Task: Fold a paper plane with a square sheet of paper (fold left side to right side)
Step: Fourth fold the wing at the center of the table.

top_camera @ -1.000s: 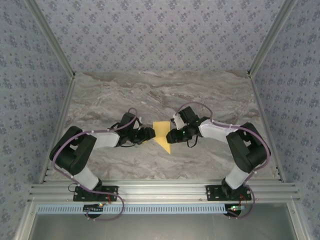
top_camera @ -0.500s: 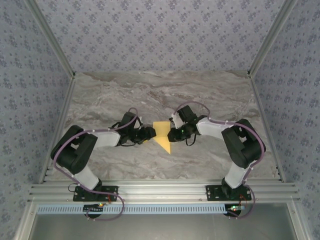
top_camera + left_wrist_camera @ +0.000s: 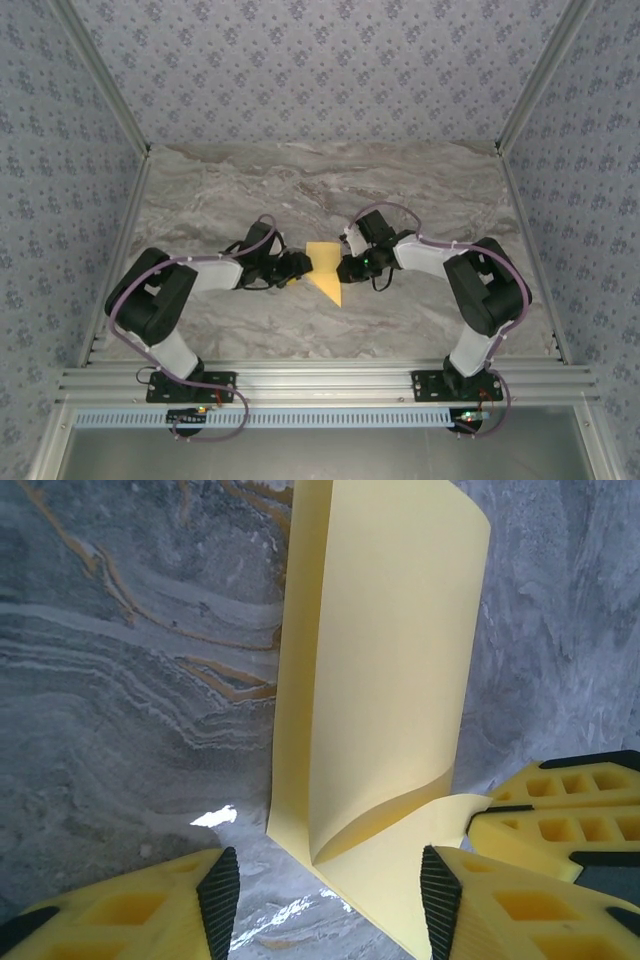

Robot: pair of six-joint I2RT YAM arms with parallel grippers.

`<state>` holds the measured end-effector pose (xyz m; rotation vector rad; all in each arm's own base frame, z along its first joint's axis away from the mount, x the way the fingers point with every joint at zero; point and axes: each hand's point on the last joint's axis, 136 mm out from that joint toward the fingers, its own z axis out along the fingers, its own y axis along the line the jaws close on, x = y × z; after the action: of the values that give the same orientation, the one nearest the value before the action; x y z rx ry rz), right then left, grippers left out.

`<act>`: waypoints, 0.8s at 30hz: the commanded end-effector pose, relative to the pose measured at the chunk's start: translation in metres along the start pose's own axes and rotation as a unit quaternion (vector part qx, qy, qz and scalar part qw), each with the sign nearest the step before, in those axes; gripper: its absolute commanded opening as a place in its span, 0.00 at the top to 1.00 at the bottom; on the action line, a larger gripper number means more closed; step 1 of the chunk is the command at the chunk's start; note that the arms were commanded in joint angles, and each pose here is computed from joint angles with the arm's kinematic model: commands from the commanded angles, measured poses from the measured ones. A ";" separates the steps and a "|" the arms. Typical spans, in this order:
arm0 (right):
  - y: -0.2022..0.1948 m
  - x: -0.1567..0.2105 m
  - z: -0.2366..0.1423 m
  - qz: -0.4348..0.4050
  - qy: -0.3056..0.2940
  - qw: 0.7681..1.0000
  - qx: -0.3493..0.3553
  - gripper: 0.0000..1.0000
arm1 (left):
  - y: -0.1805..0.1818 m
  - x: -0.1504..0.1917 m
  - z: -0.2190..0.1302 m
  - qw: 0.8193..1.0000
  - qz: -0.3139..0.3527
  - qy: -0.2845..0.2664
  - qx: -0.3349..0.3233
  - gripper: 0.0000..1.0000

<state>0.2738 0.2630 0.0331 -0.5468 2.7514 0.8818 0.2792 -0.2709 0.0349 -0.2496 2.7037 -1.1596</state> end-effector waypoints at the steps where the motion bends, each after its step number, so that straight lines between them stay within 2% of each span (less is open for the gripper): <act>1: -0.006 0.004 0.001 0.001 0.005 1.000 0.006 0.94 | -0.033 0.002 0.021 0.998 0.037 0.009 0.050 0.51; 7: -0.005 0.003 0.000 0.002 0.002 1.000 0.003 0.93 | -0.037 0.001 0.021 0.998 0.039 0.007 0.052 0.57; 20: -0.008 0.001 -0.008 0.008 -0.009 1.000 0.000 0.94 | -0.021 0.000 0.002 0.999 0.054 -0.010 0.001 0.55; 24: -0.005 0.001 -0.009 0.007 -0.011 1.000 -0.007 0.94 | -0.020 -0.002 -0.005 0.999 0.049 -0.018 0.006 0.55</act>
<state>0.2752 0.2532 0.0290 -0.5090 2.7620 0.8787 0.2756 -0.2837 0.0374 -0.1641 2.7057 -1.1292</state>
